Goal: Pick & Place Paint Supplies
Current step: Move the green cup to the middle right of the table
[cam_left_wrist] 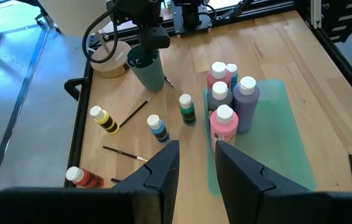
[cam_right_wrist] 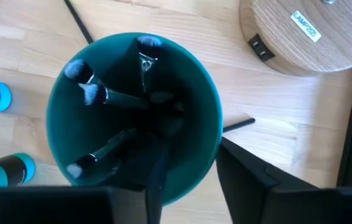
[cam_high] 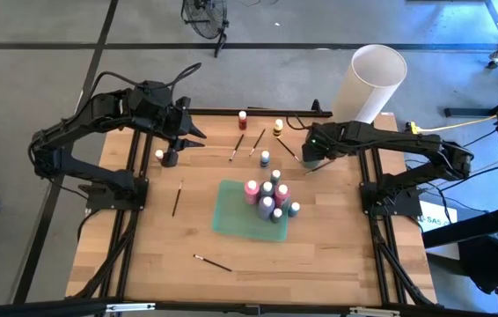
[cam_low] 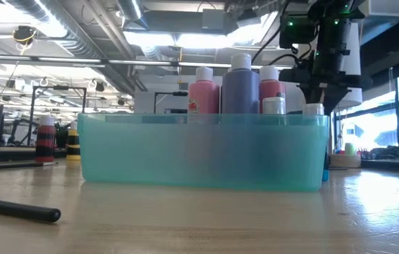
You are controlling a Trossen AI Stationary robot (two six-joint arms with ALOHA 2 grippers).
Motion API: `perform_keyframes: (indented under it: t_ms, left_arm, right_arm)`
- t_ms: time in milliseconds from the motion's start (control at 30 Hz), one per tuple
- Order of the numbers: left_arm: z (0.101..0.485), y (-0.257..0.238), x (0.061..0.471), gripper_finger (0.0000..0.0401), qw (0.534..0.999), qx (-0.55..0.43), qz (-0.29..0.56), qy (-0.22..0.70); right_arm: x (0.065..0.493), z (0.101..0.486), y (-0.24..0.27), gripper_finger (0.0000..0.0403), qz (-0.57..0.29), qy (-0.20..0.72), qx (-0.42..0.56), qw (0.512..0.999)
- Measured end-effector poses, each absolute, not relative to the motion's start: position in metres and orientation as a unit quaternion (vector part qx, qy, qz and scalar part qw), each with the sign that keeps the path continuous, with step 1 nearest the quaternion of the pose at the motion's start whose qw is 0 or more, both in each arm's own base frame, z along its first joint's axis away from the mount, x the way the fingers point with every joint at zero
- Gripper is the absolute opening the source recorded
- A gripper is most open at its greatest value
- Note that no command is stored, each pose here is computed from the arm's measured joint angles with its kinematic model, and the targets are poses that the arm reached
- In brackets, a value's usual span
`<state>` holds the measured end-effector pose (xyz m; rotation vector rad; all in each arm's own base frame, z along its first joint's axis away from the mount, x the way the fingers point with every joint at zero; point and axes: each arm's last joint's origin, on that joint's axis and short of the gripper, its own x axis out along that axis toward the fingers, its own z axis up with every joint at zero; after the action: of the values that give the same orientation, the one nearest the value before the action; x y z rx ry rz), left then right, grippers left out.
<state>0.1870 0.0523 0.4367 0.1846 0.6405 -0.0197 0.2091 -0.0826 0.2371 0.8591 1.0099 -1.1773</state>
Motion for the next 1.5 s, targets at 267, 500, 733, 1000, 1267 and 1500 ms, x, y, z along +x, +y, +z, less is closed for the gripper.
perform_keyframes:
  t_ms: [267, 500, 733, 1000, 1267, 1500]
  left_arm:
    - [0.437, 0.052, 0.187, 0.0098, 0.945, 0.091, -0.010, 0.314]
    - [0.438, 0.053, 0.188, 0.0098, 0.946, 0.097, -0.010, 0.308]
    - [0.439, 0.053, 0.188, 0.0098, 0.948, 0.099, -0.009, 0.303]
    - [0.440, 0.053, 0.189, 0.0098, 0.950, 0.101, -0.008, 0.296]
    - [0.440, 0.053, 0.189, 0.0098, 0.950, 0.101, -0.008, 0.296]
    - [0.440, 0.053, 0.189, 0.0098, 0.950, 0.101, -0.008, 0.296]
  right_arm:
    - [0.207, 0.237, -0.082, 0.0087, -0.522, 0.443, 0.380, 0.623]
    - [0.204, 0.227, -0.081, 0.0055, -0.516, 0.462, 0.379, 0.614]
    - [0.204, 0.219, -0.079, 0.0016, -0.503, 0.461, 0.388, 0.619]
    - [0.205, 0.221, -0.079, 0.0006, -0.493, 0.453, 0.390, 0.632]
    - [0.211, 0.251, -0.080, 0.0005, -0.470, 0.465, 0.385, 0.644]
    - [0.210, 0.280, -0.072, 0.0005, -0.445, 0.483, 0.393, 0.644]
